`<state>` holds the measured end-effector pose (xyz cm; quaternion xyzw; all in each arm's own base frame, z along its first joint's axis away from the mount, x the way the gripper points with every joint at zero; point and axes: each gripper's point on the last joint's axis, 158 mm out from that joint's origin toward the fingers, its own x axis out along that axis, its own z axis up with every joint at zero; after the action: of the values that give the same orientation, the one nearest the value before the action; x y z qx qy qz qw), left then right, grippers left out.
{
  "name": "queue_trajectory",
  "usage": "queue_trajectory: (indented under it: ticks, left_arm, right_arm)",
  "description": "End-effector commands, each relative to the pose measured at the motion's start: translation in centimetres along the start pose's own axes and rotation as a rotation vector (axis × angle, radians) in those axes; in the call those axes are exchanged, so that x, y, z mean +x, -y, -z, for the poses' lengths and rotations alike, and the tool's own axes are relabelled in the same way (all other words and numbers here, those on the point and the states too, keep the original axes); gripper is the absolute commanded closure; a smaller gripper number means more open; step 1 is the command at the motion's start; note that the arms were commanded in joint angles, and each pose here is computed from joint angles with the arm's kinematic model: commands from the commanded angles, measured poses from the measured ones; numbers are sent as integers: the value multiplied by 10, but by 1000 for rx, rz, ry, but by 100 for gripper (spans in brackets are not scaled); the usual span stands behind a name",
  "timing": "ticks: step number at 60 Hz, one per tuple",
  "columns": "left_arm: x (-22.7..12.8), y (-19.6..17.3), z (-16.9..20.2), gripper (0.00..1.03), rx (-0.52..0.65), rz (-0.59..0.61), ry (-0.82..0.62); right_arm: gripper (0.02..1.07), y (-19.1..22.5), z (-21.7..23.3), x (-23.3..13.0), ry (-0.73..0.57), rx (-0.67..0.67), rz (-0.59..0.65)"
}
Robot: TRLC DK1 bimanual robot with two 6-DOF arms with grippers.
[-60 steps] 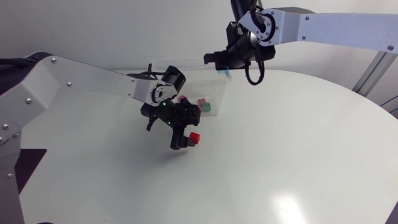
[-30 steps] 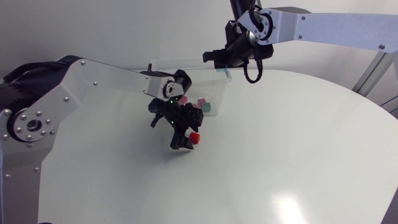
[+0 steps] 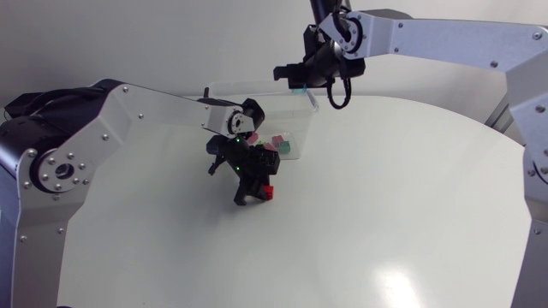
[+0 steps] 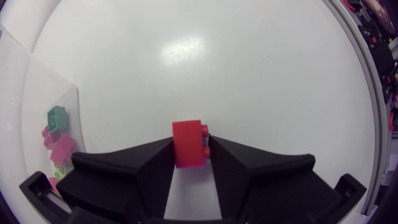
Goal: Place the duplo bricks in the container
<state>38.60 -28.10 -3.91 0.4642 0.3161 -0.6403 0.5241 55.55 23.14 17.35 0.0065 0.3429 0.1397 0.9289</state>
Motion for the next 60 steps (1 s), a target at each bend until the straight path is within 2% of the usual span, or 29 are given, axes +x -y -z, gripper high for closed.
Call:
queue_trajectory:
  ticks: [1,6,8,19,33,42,60]
  left_arm:
    - [4,3,7,82,21,28,-6]
    - [-3,7,8,83,14,41,-10]
    - [-7,9,8,83,12,41,-10]
    - [-41,8,6,83,-2,-7,-1]
    - [-133,-19,-16,83,-21,-205,66]
    - [-181,-44,-28,83,-69,-323,120]
    - [-225,-106,-25,82,-192,-532,200]
  right_arm:
    - [36,2,1,10,-6,-10,1]
    - [15,2,1,10,-6,-13,1]
    - [12,2,-1,9,-3,-15,1]
    - [11,-1,-7,0,3,-23,-2]
    - [11,-6,-17,-49,46,-39,-17]
    - [9,-4,0,-69,27,-59,-17]
    - [8,11,58,-97,-33,-116,-5]
